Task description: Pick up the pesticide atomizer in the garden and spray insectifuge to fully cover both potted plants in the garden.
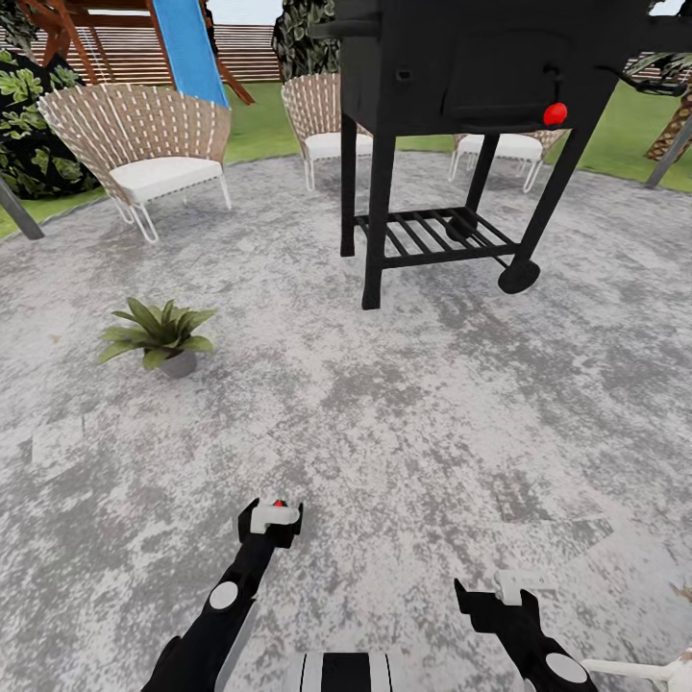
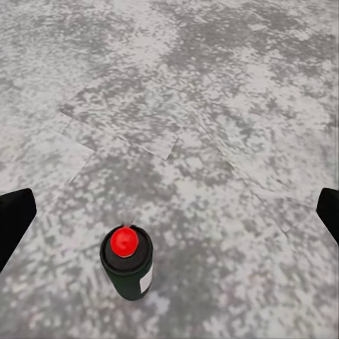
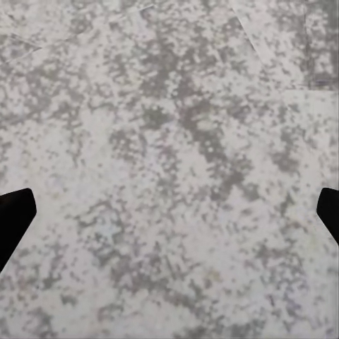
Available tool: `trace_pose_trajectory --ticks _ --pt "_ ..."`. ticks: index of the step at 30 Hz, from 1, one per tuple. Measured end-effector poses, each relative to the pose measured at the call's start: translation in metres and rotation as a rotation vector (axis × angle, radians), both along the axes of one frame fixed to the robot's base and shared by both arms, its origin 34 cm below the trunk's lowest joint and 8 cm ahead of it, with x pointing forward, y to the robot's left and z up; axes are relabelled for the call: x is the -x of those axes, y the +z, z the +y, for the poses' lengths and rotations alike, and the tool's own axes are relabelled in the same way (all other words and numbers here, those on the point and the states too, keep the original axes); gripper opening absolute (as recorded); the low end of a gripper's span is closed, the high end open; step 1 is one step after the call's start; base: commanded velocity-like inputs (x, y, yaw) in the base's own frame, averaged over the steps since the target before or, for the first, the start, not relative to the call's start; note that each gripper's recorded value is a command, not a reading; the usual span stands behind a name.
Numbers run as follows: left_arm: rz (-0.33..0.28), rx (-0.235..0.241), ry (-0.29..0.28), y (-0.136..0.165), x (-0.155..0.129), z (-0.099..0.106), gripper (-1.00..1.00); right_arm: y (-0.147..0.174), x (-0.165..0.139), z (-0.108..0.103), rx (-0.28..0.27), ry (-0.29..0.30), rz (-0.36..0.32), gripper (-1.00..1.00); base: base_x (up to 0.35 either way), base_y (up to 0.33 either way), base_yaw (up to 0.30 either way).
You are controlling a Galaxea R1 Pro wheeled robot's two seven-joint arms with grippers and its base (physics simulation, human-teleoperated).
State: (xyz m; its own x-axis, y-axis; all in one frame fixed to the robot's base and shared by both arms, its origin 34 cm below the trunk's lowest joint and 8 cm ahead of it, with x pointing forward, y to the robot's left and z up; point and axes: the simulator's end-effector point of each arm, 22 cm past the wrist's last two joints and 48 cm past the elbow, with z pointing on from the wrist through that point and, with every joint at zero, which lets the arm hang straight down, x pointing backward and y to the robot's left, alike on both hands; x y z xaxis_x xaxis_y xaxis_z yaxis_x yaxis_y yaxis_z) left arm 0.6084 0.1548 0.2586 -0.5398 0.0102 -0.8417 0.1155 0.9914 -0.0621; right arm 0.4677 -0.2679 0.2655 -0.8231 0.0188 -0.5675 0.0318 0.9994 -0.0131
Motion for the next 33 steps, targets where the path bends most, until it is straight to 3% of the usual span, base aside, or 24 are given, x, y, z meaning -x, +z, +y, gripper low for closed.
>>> trace_pose_trajectory --ticks 33 --pt "0.071 0.000 0.000 -0.038 0.018 0.000 1.00 -0.028 0.017 0.000 0.000 0.000 0.070 1.00 0.000 0.000 0.024"
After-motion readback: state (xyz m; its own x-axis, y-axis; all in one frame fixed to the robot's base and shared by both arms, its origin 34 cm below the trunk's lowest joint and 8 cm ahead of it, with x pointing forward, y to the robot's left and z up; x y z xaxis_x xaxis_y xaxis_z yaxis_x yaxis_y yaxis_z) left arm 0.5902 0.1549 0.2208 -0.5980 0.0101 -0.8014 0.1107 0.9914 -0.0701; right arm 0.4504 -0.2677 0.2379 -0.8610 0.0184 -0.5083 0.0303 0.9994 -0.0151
